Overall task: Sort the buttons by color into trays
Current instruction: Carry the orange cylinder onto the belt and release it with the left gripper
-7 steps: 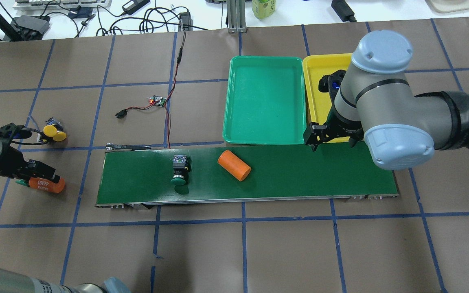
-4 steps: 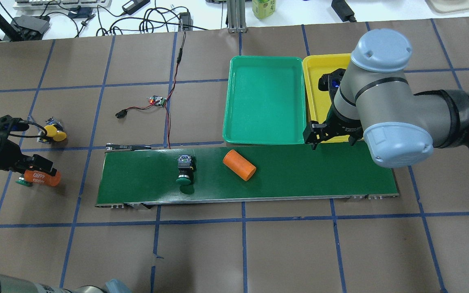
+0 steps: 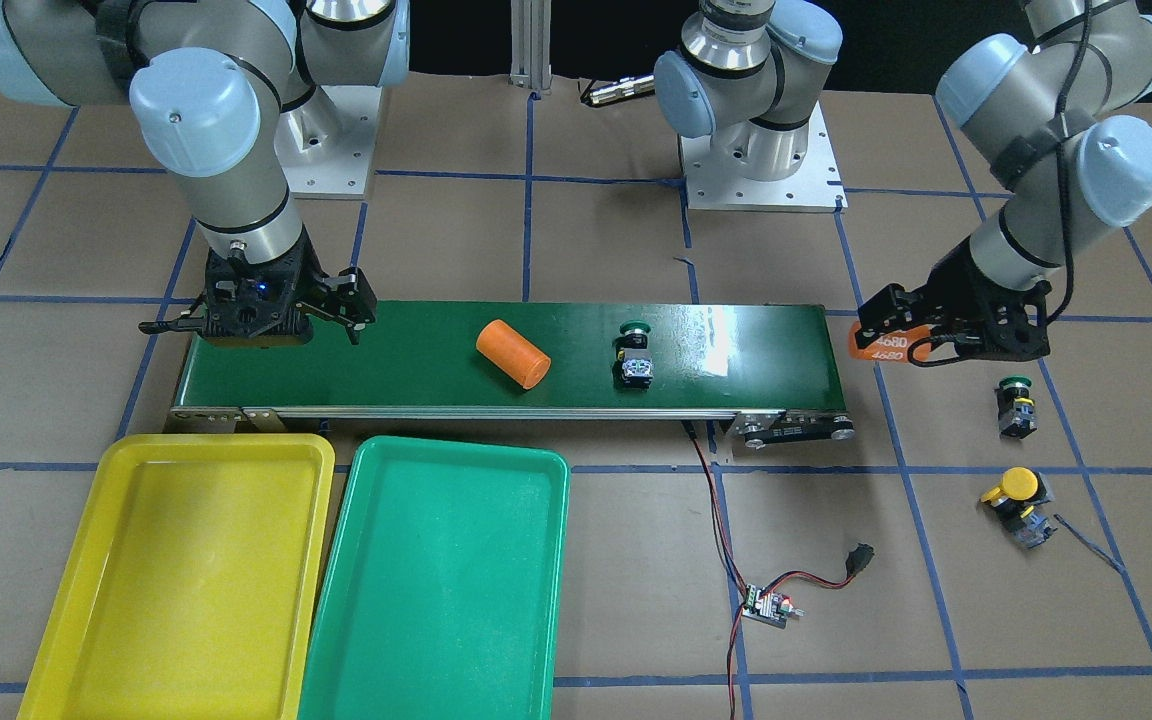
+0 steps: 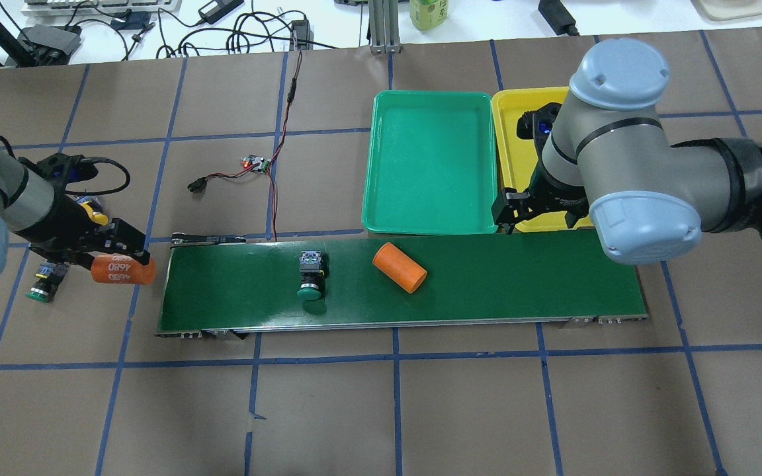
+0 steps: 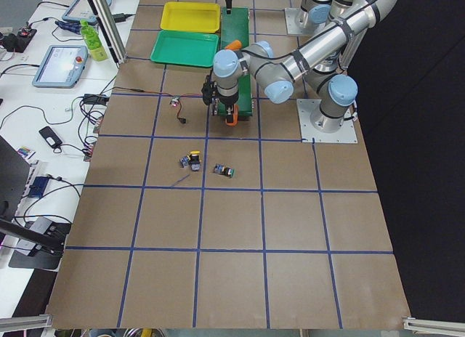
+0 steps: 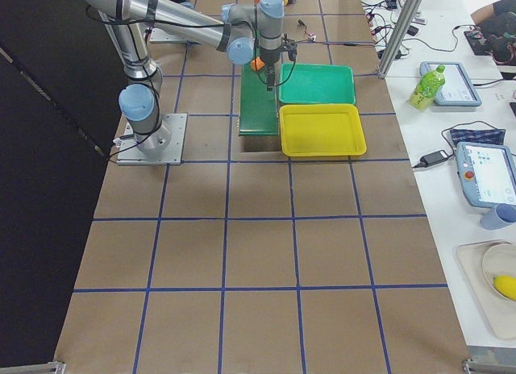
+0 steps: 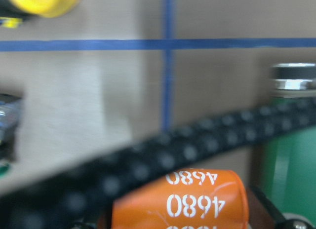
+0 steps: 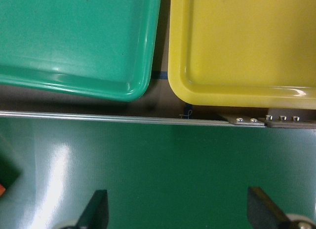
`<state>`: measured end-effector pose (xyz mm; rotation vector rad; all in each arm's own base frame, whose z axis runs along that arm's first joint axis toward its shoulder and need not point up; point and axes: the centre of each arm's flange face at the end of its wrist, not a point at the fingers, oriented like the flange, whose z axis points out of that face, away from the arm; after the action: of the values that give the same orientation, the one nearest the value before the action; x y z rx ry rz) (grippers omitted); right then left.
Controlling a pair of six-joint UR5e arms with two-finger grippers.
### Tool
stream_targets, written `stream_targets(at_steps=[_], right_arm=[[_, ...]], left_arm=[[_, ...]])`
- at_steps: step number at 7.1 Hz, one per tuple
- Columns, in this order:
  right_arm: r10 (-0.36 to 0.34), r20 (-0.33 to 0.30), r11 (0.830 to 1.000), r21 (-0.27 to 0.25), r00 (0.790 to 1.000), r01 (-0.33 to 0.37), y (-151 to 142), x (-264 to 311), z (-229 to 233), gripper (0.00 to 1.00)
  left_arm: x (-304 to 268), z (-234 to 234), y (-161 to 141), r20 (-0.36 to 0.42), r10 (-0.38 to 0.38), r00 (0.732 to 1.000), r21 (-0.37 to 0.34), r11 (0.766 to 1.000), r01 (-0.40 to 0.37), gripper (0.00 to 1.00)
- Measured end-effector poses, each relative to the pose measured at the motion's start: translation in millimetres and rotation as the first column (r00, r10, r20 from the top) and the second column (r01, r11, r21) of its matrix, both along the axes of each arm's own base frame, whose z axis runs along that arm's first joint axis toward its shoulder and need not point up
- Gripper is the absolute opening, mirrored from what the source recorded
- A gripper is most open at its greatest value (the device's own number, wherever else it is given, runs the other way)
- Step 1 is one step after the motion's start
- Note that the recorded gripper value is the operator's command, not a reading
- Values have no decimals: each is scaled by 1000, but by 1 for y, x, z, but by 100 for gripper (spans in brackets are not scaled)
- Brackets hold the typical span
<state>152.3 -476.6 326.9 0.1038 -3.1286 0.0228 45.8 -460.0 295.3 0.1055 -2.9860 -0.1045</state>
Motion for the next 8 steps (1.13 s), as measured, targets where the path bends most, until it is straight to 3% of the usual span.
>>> stream_targets(at_steps=[2,3,4,5,8], right_arm=[[-1,-2,1000,0,1000,1,-11,0,2,100],[-1,-2,1000,1,1000,1,-13,0,2,100],[0,-1,1000,1,1000,0,-14,0,2,100],[0,-1,1000,2,1000,0,-14,1,2,100],[1,0,1000,5,1000,-1,-13,1,0,100]], left_arm=[[-81,-4,6,-22,49,999,43,998,-48,46],[-110,-10,9,-25,76,997,64,995,-75,64],[-125,-16,11,-24,78,997,80,994,-76,92],[-131,-22,12,-20,79,997,93,993,-77,100],[-125,-10,-3,37,72,997,71,995,-74,100]])
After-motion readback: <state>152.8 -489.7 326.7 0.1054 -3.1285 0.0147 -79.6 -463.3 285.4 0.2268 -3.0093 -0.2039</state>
